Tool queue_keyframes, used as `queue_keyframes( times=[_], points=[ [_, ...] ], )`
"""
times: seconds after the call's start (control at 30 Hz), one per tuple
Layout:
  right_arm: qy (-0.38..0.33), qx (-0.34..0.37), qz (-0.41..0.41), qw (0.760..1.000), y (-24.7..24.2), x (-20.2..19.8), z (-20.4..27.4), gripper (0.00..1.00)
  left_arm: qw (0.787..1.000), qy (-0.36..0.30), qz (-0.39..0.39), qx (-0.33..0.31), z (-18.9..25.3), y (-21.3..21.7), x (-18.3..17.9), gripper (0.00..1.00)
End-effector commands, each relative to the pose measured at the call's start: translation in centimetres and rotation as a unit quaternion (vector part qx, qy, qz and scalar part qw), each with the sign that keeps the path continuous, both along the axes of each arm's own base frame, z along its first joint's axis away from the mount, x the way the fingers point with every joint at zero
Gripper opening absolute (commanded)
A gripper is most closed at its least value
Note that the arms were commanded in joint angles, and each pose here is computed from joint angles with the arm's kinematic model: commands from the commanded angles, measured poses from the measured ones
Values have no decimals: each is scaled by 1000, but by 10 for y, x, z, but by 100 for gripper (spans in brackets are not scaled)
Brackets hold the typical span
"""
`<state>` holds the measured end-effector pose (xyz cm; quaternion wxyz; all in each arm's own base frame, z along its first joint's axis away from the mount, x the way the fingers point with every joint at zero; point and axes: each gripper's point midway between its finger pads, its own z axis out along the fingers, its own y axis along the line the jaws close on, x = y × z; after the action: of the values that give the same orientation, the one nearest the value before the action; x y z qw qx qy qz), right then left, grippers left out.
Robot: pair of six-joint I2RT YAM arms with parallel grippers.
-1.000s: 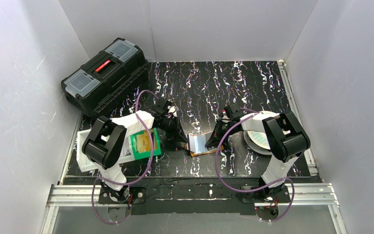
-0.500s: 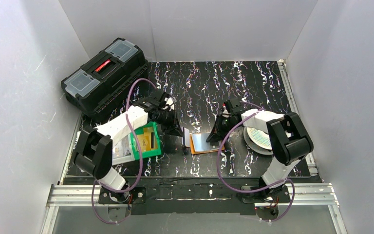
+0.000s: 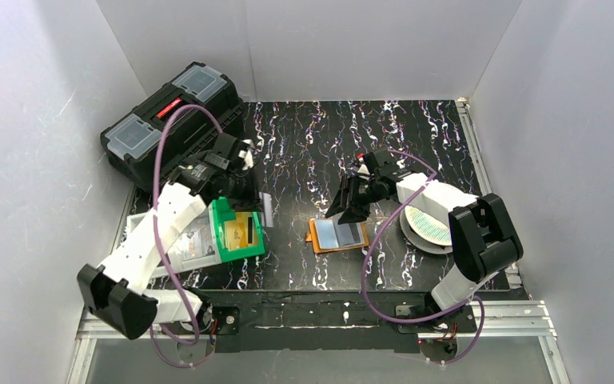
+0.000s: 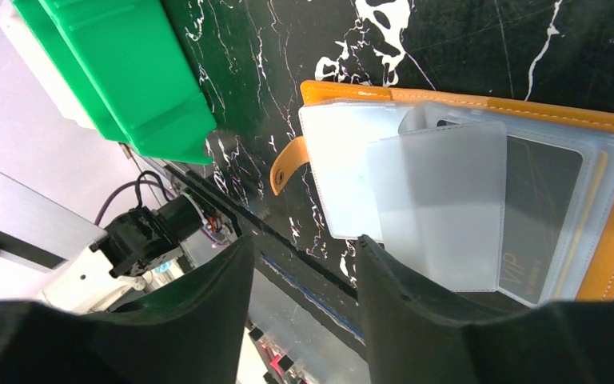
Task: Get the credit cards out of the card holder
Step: Place the credit card in the storage box.
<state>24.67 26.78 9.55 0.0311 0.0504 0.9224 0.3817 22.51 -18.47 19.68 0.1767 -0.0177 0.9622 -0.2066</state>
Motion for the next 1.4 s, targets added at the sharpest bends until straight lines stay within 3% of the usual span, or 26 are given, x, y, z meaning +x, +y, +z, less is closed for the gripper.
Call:
queue_keyframes(
  times=[0.0, 0.17, 0.37, 0.77, 0.8, 0.83, 0.9, 0.93, 1.03, 1.17, 1.27, 1.37],
  points=[
    [-17, 10, 12, 1000, 6, 4, 15, 60, 980, -14, 79, 184, 11, 91, -24, 0],
    [-25, 8, 21, 999, 6, 4, 16, 61, 939, -8, 145, 311, 13, 155, -42, 0],
    [-36, -7, 29, 999, 1, 3, 16, 66, 899, 24, 187, 396, -8, 193, -35, 0],
    [-51, -31, 31, 998, -11, -3, 20, 71, 882, 99, 185, 422, -69, 212, -5, 0],
    [-53, -31, 31, 998, -11, -3, 20, 72, 883, 103, 182, 420, -72, 211, -4, 0],
    [-54, -34, 30, 998, -12, -3, 20, 73, 885, 104, 182, 416, -73, 210, -3, 7],
    [-58, -39, 30, 997, -14, -3, 21, 76, 890, 102, 181, 406, -73, 207, 0, 34],
    [-60, -42, 28, 997, -16, -3, 21, 78, 893, 99, 180, 401, -71, 206, 2, 42],
    [-64, -47, 26, 997, -18, -3, 21, 83, 904, 86, 177, 379, -63, 199, 7, 56],
    [-66, -58, 21, 996, -21, -2, 20, 97, 923, 66, 173, 338, -47, 186, 12, 58],
    [-66, -70, 17, 995, -25, -3, 17, 98, 946, 45, 162, 278, -34, 166, 18, 59],
    [-64, -83, 10, 994, -30, -4, 12, 98, 975, 20, 132, 176, -20, 125, 25, 59]
  ],
)
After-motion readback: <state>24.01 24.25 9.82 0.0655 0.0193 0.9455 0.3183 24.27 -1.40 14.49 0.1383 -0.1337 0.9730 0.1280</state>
